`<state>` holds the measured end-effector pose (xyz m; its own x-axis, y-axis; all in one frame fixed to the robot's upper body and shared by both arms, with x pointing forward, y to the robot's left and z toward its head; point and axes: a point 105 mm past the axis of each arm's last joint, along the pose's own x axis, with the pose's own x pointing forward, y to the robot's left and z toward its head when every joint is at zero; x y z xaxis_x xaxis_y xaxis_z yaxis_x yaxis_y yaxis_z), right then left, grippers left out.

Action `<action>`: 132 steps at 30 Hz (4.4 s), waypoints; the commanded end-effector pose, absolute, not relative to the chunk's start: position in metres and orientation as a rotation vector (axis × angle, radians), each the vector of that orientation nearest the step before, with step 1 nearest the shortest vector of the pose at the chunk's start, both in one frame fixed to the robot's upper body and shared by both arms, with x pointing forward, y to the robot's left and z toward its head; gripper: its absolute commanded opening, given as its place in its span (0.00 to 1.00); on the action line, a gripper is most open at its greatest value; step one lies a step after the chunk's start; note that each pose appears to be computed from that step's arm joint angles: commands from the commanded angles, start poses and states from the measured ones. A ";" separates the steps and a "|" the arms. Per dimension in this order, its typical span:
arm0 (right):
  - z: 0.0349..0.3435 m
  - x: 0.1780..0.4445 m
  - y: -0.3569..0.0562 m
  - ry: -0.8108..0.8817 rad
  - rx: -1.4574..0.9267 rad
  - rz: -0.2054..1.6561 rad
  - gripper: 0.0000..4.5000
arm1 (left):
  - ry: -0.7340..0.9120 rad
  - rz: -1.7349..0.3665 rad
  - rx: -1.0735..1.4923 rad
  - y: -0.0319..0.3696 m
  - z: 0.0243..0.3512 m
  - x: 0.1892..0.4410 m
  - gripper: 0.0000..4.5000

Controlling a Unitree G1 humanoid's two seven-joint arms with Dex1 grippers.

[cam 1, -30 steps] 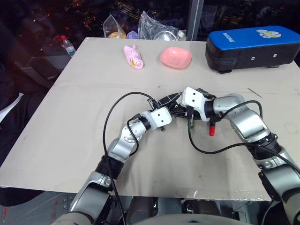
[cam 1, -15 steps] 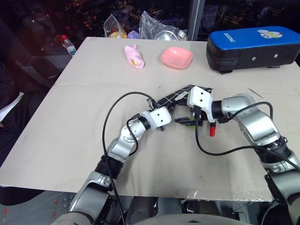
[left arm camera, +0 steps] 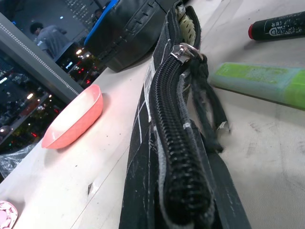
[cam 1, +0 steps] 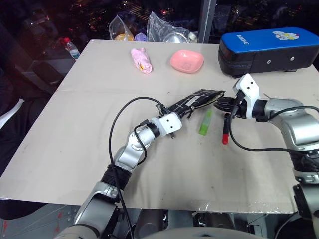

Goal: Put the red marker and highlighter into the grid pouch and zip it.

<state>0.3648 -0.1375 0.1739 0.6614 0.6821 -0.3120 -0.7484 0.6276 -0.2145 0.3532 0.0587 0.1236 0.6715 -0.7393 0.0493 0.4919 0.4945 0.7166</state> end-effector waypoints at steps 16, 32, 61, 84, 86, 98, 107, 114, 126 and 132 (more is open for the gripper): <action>0.174 0.370 -0.066 -0.177 -0.977 1.052 0.01 | -0.462 -0.755 0.721 0.055 0.146 0.353 0.00; 0.172 0.385 -0.044 -0.386 -1.408 1.046 0.99 | -0.453 -0.743 0.713 0.051 0.146 0.355 0.00; 0.161 0.301 -0.149 0.215 -0.312 0.529 0.99 | -0.430 -0.686 0.681 0.076 0.152 0.370 0.00; 0.157 0.329 -0.203 0.244 -0.175 0.086 0.07 | -0.441 -0.678 0.671 0.077 0.160 0.370 0.00; 0.188 0.334 -0.195 0.147 -0.241 0.198 0.07 | -0.445 -0.677 0.665 0.077 0.161 0.369 0.00; 0.223 0.342 -0.147 -0.061 -1.265 0.787 0.07 | -0.467 -0.723 0.701 0.069 0.164 0.366 0.00; 0.220 0.363 -0.129 -0.154 -1.508 0.898 0.07 | -0.489 -0.792 0.747 0.064 0.168 0.359 0.00; 0.216 0.374 -0.097 -0.288 -1.604 0.996 0.07 | -0.517 -0.829 0.758 0.059 0.171 0.355 0.00; 0.222 0.389 -0.070 -0.439 -1.510 1.005 0.54 | -0.493 -0.766 0.723 0.064 0.169 0.361 0.00; 0.267 0.366 -0.091 -0.381 -1.134 0.937 0.82 | -0.453 -0.736 0.720 0.075 0.159 0.361 0.00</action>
